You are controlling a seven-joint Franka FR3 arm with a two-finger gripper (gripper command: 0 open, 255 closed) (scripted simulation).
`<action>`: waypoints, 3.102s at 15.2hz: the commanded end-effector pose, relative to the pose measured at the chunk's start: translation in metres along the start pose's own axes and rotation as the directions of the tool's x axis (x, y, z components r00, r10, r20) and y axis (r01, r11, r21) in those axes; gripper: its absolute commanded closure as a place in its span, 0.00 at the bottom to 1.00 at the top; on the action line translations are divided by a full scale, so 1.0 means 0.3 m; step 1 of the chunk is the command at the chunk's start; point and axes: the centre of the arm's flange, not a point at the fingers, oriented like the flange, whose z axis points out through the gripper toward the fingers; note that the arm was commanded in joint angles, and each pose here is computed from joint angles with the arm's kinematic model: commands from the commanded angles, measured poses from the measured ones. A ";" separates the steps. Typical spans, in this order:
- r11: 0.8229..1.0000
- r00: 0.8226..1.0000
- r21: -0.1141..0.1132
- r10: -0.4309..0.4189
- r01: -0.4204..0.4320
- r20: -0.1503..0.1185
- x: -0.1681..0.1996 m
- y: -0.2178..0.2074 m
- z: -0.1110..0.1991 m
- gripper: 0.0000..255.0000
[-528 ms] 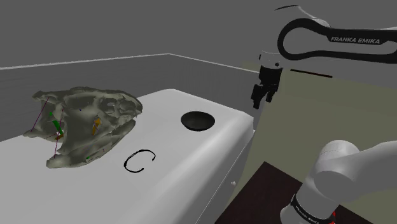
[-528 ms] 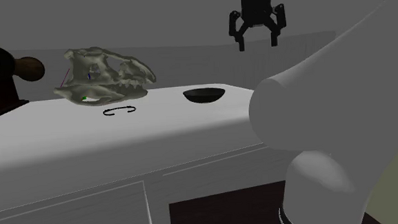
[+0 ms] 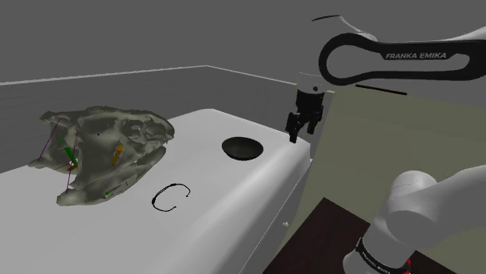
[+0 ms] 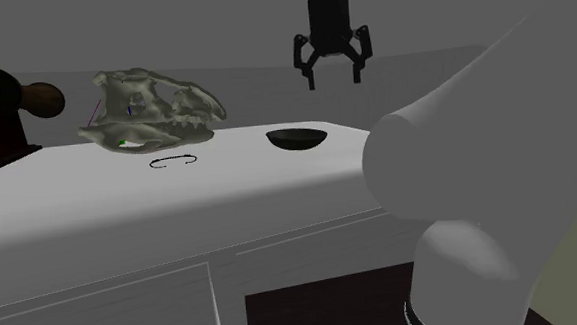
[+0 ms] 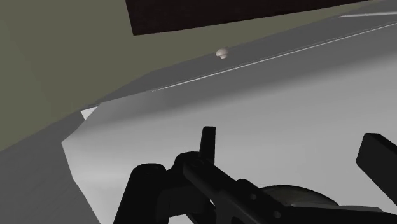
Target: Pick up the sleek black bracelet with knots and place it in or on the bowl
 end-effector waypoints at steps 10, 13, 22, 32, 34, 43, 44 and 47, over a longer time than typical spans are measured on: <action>0.999 1.000 0.024 0.027 -0.027 -0.001 0.123 -0.439 0.094 0.00; 0.999 0.999 0.031 0.034 -0.034 -0.002 0.159 -0.560 0.120 0.00; 0.997 0.998 0.050 0.056 -0.055 -0.002 0.272 -0.923 0.192 0.00; 0.994 0.997 0.071 0.079 -0.079 -0.002 0.408 -1.324 0.263 0.00; 0.994 0.996 0.075 0.084 -0.084 -0.002 0.436 -1.404 0.277 0.00; 0.993 0.996 0.080 0.089 -0.089 -0.002 0.470 -1.506 0.397 0.00; 0.993 0.996 0.080 0.089 -0.089 -0.002 0.471 -1.509 0.425 0.00; 0.993 0.996 0.080 0.089 -0.089 -0.002 0.471 -1.509 0.425 0.00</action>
